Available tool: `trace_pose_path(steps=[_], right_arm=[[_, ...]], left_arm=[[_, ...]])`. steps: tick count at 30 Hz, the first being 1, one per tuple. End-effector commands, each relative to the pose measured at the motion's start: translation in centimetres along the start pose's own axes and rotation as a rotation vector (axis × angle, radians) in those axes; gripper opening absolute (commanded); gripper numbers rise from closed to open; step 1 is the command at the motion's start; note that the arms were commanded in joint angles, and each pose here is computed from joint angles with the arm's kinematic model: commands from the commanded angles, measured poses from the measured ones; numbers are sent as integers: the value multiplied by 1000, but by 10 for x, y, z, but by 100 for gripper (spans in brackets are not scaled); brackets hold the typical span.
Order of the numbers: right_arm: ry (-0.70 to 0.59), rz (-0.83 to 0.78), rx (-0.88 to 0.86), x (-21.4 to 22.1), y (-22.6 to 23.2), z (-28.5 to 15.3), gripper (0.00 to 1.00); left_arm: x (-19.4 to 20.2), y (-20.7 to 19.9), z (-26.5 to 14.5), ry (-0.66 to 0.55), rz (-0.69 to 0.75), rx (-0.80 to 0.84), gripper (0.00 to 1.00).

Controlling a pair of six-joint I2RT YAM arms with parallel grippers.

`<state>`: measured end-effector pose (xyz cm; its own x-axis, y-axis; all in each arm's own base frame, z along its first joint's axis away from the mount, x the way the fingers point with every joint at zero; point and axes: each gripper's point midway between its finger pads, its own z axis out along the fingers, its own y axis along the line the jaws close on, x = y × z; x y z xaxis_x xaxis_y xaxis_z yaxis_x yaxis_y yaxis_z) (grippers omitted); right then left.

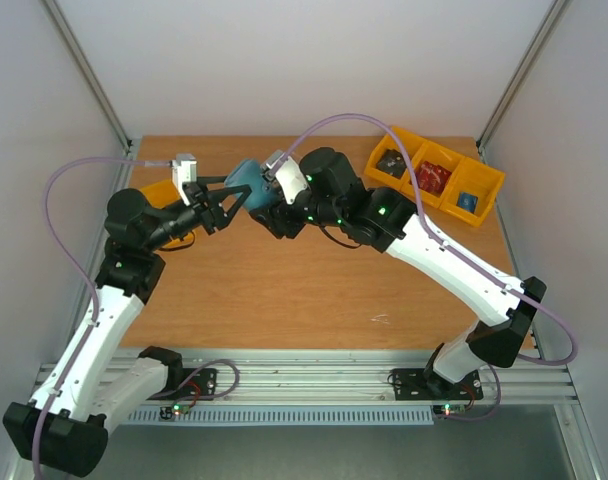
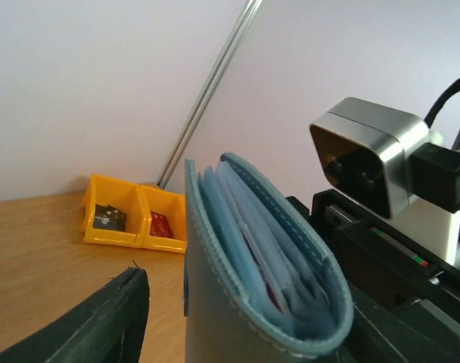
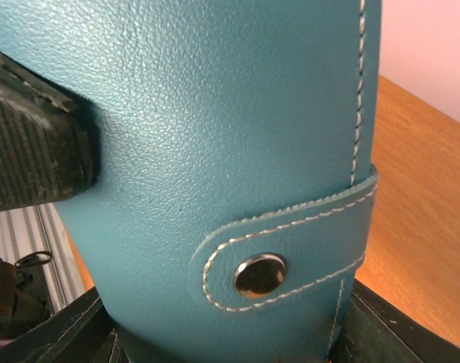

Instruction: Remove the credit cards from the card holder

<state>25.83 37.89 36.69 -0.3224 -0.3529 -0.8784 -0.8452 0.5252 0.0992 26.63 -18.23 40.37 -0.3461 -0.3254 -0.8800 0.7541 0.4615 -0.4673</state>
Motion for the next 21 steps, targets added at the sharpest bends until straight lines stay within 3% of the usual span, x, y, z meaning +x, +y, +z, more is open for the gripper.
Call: trace_pose_path(steps=[1, 2, 5, 7, 9, 12, 14, 18, 21], right_arm=[[-73, -28, -43, -19, 12, -12, 59], [-77, -29, -44, -20, 12, -12, 59], [-81, -25, -47, -20, 13, -12, 59], [-83, -25, -49, -20, 13, -13, 59], [-87, -30, -46, -20, 13, -14, 61], [-64, -55, -44, -15, 12, -15, 81], [-37, -72, 0, -11, 5, -20, 87], [-19, -101, 162, -10, -20, -41, 88], [-8, -96, 252, -18, -34, -53, 81]], left_arm=[[-10, -7, 2, -19, 24, 19, 53], [-9, -8, 2, -16, 26, 24, 47], [-6, -13, 2, -8, 33, 43, 13], [-4, -19, 1, -1, 55, 72, 1], [-3, -22, 0, 0, 73, 87, 0], [-2, -19, -2, -10, 78, 61, 0], [-1, -6, -3, -24, 59, -15, 0], [-4, 18, -8, -69, 30, -152, 0], [-3, 23, -8, -74, 7, -172, 0]])
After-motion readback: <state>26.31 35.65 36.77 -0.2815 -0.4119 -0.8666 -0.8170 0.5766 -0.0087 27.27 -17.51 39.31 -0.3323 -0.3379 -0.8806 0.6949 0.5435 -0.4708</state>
